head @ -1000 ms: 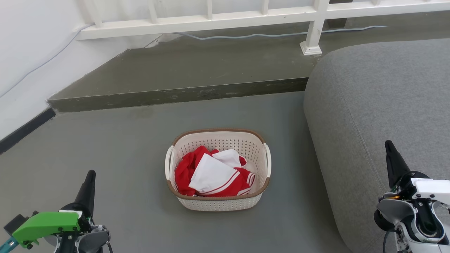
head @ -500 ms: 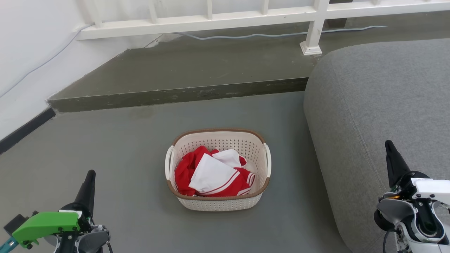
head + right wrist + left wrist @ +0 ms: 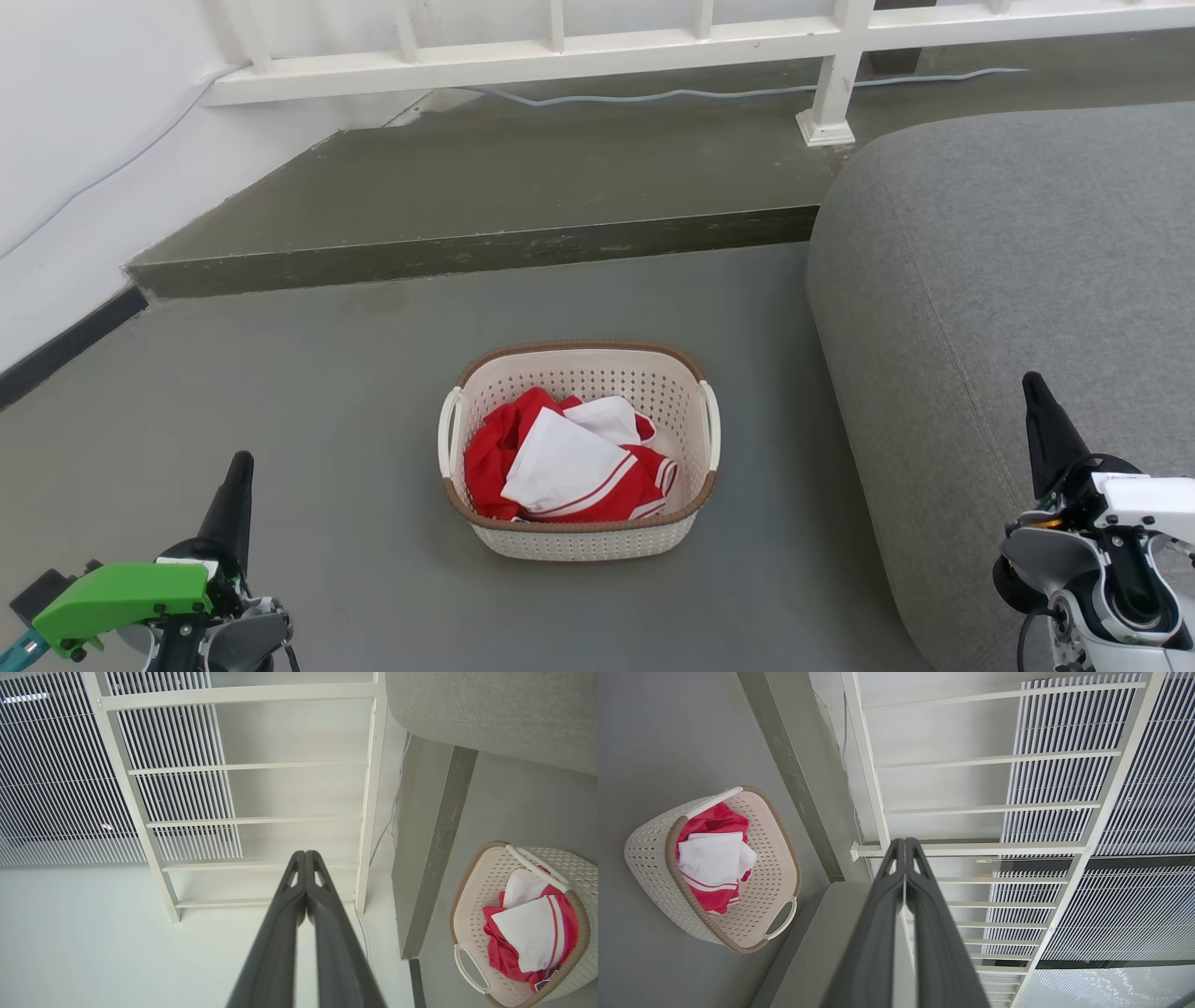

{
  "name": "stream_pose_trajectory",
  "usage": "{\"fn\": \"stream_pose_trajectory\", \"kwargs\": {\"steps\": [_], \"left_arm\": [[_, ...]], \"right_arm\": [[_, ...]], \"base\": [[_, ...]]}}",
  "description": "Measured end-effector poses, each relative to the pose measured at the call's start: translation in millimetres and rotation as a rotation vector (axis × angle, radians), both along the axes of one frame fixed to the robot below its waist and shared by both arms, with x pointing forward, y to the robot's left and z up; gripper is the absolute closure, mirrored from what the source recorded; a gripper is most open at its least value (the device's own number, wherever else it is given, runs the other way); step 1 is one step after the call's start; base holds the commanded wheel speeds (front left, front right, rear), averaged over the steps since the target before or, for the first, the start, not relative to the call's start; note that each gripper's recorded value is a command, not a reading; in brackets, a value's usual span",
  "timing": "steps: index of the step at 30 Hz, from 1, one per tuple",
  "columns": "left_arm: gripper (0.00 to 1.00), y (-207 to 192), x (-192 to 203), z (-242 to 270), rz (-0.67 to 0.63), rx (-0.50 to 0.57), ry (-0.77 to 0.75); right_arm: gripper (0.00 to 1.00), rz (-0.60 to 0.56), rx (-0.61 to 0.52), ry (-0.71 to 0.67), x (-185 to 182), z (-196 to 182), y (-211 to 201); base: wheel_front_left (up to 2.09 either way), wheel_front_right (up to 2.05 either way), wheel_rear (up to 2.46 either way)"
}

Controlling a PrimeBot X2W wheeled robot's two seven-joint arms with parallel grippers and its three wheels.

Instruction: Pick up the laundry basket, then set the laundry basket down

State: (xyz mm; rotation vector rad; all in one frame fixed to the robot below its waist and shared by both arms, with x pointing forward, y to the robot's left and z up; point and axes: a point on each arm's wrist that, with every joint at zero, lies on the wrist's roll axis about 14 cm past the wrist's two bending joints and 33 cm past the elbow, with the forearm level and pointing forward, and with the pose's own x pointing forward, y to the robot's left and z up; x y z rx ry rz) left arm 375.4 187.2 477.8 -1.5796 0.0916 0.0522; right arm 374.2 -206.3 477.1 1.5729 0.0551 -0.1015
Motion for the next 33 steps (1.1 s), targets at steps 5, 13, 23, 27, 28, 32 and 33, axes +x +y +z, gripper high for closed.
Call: {"fn": "stream_pose_trajectory", "kwargs": {"steps": [5, 13, 23, 27, 28, 32, 33], "left_arm": [[1.00, 0.0, 0.0, 0.0, 0.000, -0.001, 0.000], [1.00, 0.0, 0.0, 0.1, 0.000, -0.001, 0.000], [1.00, 0.0, 0.0, 0.1, 0.000, -0.001, 0.000], [1.00, 0.0, 0.0, 0.1, 0.000, -0.001, 0.000], [1.00, 0.0, 0.0, 0.1, 0.000, -0.001, 0.000], [1.00, 0.0, 0.0, 0.1, 0.000, -0.001, 0.000], [1.00, 0.0, 0.0, 0.1, 0.000, -0.001, 0.000]], "right_arm": [[1.00, 0.000, 0.000, 0.000, 0.0, 0.0, 0.0], [1.00, 0.000, 0.000, 0.000, 0.0, 0.1, -0.1], [1.00, -0.001, 0.000, 0.000, 0.0, 0.1, -0.1], [1.00, -0.001, 0.000, 0.000, 0.0, 0.1, -0.1], [1.00, -0.001, 0.000, 0.000, 0.0, 0.1, -0.1], [1.00, -0.001, 0.000, 0.000, 0.0, 0.1, -0.2], [1.00, -0.001, 0.000, 0.000, 0.0, 0.1, -0.2]], "base": [[0.00, 0.00, 0.00], [0.00, 0.00, 0.00], [0.00, 0.00, 0.00], [0.00, 0.00, 0.00], [0.00, 0.00, 0.00], [0.00, 0.00, 0.00], [0.00, 0.00, 0.00]]}}
